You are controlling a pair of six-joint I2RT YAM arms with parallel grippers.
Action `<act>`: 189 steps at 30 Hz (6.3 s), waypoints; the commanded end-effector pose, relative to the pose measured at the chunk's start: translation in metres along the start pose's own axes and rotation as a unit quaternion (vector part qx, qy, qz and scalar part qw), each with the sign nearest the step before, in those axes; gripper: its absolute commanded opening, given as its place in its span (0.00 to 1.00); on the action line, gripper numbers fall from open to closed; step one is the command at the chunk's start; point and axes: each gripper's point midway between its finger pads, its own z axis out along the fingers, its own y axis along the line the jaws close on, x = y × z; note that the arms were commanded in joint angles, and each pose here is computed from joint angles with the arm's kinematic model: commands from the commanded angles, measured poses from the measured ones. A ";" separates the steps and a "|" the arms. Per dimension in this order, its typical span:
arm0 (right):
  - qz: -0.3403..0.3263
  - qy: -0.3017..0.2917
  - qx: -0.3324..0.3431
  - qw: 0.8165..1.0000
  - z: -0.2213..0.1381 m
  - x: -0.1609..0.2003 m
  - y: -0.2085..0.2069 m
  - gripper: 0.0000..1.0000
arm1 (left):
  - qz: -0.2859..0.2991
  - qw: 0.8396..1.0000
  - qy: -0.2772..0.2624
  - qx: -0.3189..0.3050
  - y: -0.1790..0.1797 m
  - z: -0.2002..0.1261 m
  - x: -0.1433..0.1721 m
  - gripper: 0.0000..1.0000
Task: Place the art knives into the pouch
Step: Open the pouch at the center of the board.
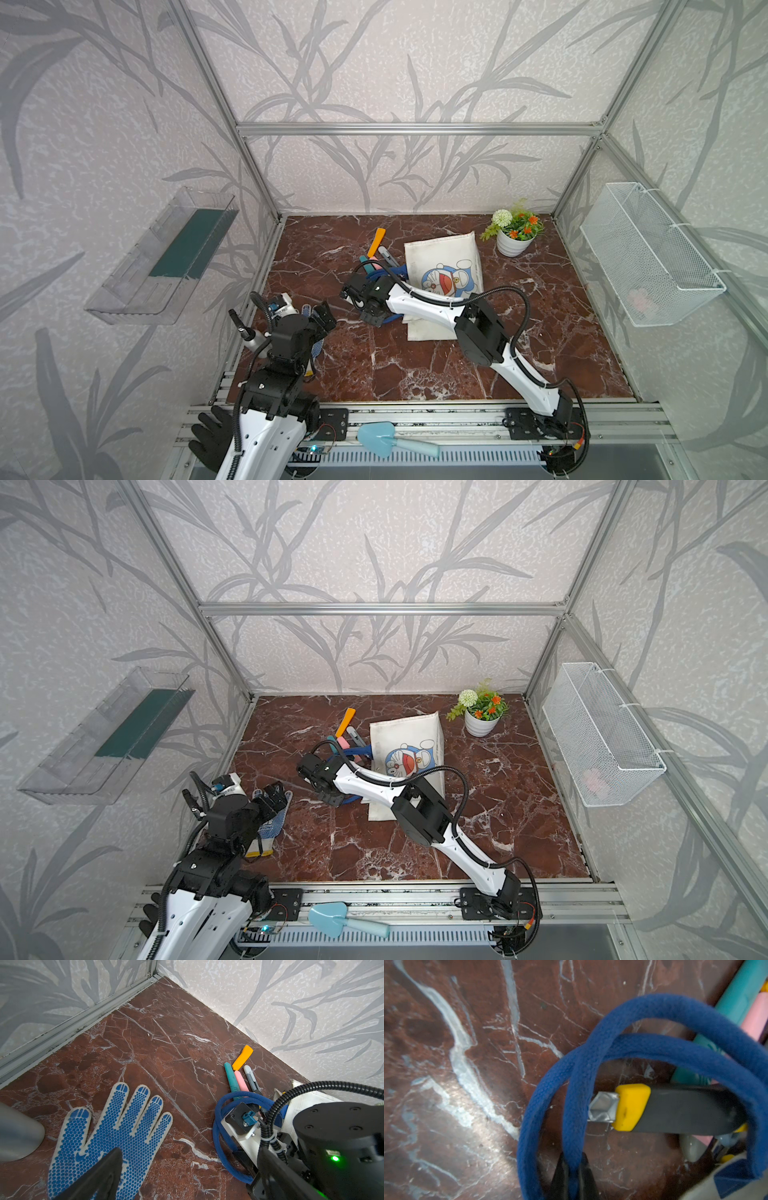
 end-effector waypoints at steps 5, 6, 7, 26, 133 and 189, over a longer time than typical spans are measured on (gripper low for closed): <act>0.084 -0.057 0.062 0.993 -0.055 -0.015 -0.039 0.00 | -0.012 0.999 0.008 0.040 -0.015 -0.009 -0.003 0.95; 0.098 -0.068 0.063 0.991 -0.063 -0.016 -0.041 0.00 | -0.016 0.999 0.010 0.047 -0.018 -0.010 -0.004 0.95; 0.125 -0.075 0.071 0.987 -0.069 -0.012 -0.061 0.00 | -0.017 0.999 0.012 0.051 -0.020 -0.011 -0.005 0.95; 0.288 -0.210 0.140 0.924 -0.224 0.035 -0.143 0.00 | -0.043 0.990 0.086 0.100 -0.055 0.020 0.015 0.95; 0.490 -0.343 0.163 0.785 -0.353 0.228 -0.177 0.73 | 0.047 0.880 0.350 0.317 -0.358 0.085 0.110 0.00; 0.530 -0.127 0.174 0.820 -0.250 0.309 -0.212 0.00 | 0.244 0.888 0.288 0.263 -0.337 0.036 0.066 0.77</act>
